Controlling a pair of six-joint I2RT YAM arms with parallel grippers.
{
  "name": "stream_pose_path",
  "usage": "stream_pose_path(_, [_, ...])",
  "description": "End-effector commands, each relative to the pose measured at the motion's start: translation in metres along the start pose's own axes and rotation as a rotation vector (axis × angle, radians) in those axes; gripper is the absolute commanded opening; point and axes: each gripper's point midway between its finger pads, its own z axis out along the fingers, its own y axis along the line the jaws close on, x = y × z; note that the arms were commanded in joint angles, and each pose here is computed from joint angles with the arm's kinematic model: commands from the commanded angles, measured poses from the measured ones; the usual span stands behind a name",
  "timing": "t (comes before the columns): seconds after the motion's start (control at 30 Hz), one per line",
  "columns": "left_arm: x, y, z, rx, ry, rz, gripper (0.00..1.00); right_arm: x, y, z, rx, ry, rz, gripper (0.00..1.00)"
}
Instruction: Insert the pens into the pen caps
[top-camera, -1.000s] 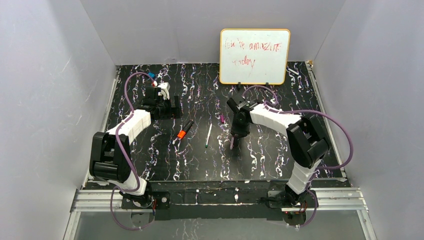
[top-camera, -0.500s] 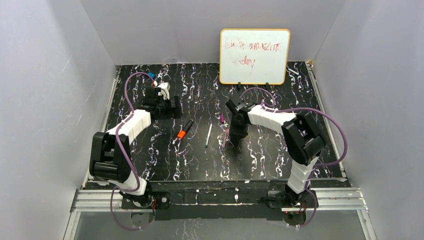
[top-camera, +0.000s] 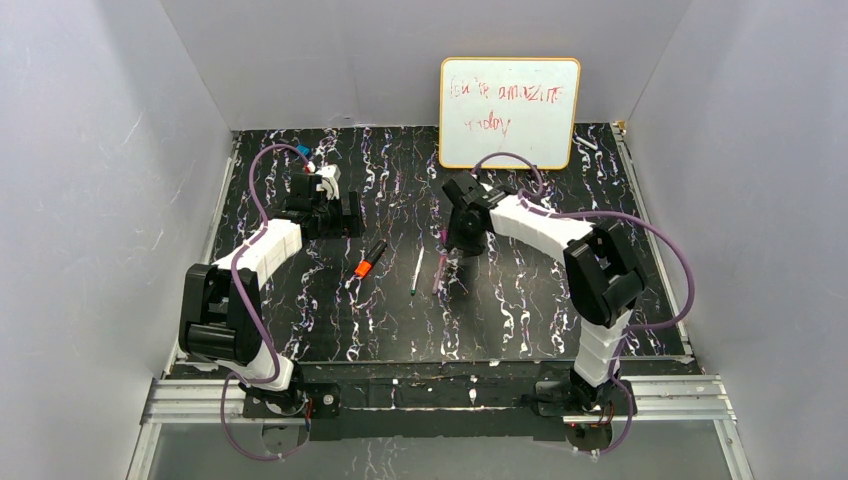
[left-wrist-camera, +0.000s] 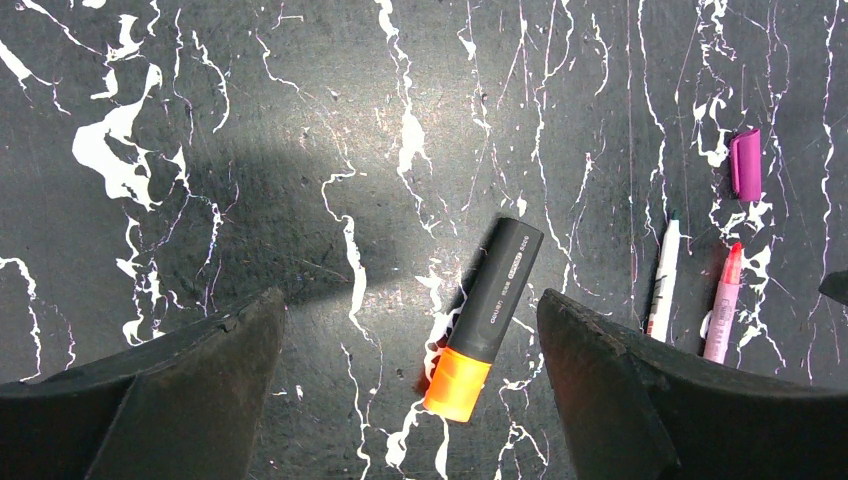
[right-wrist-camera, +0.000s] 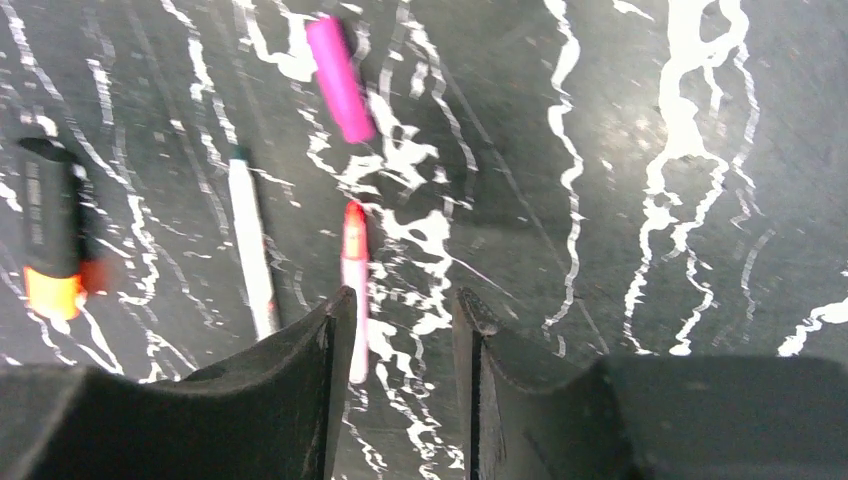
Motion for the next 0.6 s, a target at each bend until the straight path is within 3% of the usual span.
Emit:
stream_pose_path(0.0, [0.0, -0.002, -0.006, 0.014, -0.001, 0.012, 0.94, -0.007, 0.022, 0.0, 0.03, -0.011, -0.022, 0.49])
stream_pose_path(0.33, [-0.001, -0.001, -0.008, 0.006, -0.005, 0.019, 0.94, -0.005, 0.038, 0.02, 0.162, 0.044, -0.104, 0.55])
stream_pose_path(0.57, [-0.002, -0.002, -0.008, 0.008, -0.007, 0.022, 0.94, 0.004, 0.033, 0.023, 0.189, 0.069, -0.116, 0.49])
